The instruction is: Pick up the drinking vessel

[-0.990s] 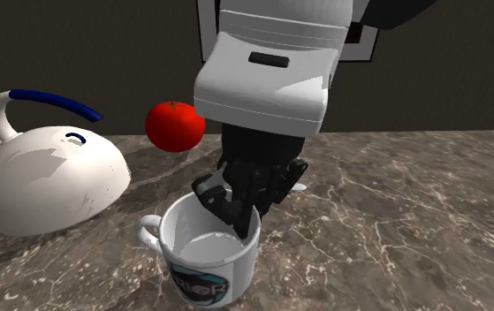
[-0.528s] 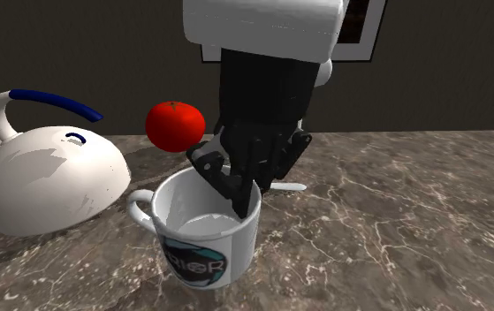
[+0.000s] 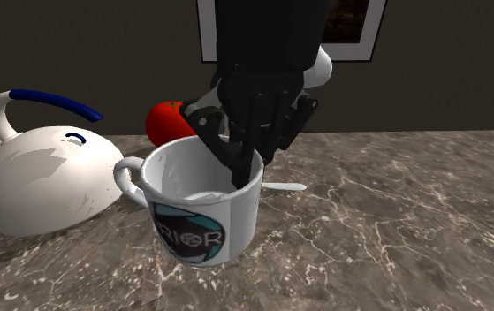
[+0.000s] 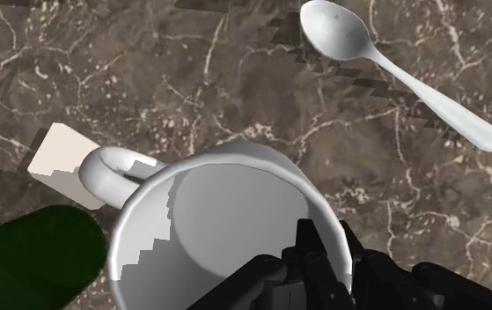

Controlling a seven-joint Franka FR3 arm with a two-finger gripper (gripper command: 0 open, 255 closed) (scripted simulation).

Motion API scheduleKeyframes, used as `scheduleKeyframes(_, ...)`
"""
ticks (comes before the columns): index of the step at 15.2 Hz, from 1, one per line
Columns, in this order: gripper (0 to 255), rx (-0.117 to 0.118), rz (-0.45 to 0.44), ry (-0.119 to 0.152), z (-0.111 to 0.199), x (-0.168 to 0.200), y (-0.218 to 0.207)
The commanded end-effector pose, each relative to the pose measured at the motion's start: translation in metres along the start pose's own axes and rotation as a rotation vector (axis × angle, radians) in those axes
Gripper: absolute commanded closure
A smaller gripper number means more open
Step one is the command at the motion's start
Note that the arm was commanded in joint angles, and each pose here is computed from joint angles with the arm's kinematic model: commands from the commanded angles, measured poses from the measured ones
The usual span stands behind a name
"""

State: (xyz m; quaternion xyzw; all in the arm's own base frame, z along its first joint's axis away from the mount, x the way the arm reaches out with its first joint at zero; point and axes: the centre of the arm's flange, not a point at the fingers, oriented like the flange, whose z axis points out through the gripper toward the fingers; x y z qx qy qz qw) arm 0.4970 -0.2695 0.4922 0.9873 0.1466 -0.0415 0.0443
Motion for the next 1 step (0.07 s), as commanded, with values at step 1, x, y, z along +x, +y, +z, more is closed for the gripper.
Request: scheduleKeyframes(1,255,0.0,0.0,0.0,-0.0039,-0.0007,0.0004)
